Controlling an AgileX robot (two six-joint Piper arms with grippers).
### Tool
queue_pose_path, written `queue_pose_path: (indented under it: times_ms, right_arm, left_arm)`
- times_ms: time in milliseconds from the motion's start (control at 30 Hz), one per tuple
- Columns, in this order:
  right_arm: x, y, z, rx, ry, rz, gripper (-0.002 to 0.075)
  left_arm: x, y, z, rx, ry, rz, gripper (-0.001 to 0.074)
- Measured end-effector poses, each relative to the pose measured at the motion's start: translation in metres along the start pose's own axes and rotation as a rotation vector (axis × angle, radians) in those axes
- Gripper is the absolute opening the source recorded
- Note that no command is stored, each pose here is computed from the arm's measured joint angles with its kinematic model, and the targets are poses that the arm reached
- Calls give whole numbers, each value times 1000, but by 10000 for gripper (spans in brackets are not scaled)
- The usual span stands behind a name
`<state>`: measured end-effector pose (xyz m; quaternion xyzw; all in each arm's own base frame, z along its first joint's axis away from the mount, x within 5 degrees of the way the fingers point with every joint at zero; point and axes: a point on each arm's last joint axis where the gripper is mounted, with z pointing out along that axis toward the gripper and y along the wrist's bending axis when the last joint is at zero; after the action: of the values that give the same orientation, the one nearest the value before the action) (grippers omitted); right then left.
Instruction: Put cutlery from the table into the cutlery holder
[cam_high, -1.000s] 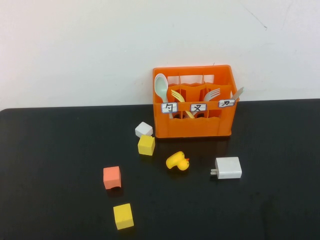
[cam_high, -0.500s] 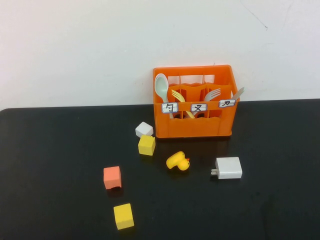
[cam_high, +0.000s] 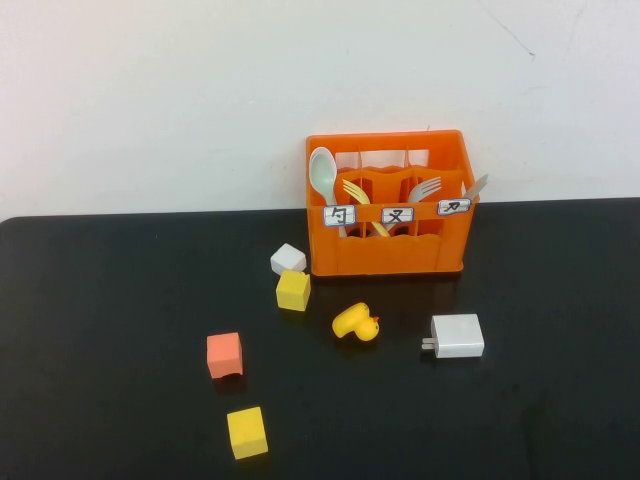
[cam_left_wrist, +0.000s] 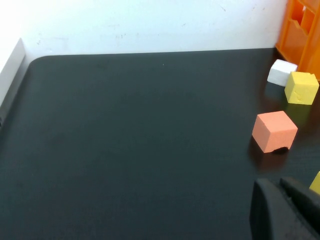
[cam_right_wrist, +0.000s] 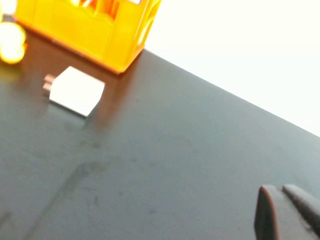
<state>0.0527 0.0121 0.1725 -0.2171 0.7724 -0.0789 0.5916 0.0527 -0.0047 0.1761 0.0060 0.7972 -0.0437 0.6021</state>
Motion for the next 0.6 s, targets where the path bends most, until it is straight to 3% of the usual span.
queue_pose_path:
  times_ms: [300,600]
  right_arm:
    - [-1,-1,-1,17,-16,3,-2]
    - [-12,-15,-3,166,-150,140,-2]
  left_arm:
    - [0,0,0,0,-1,0,-1]
    - [0,0,0,-1,0,1,-1]
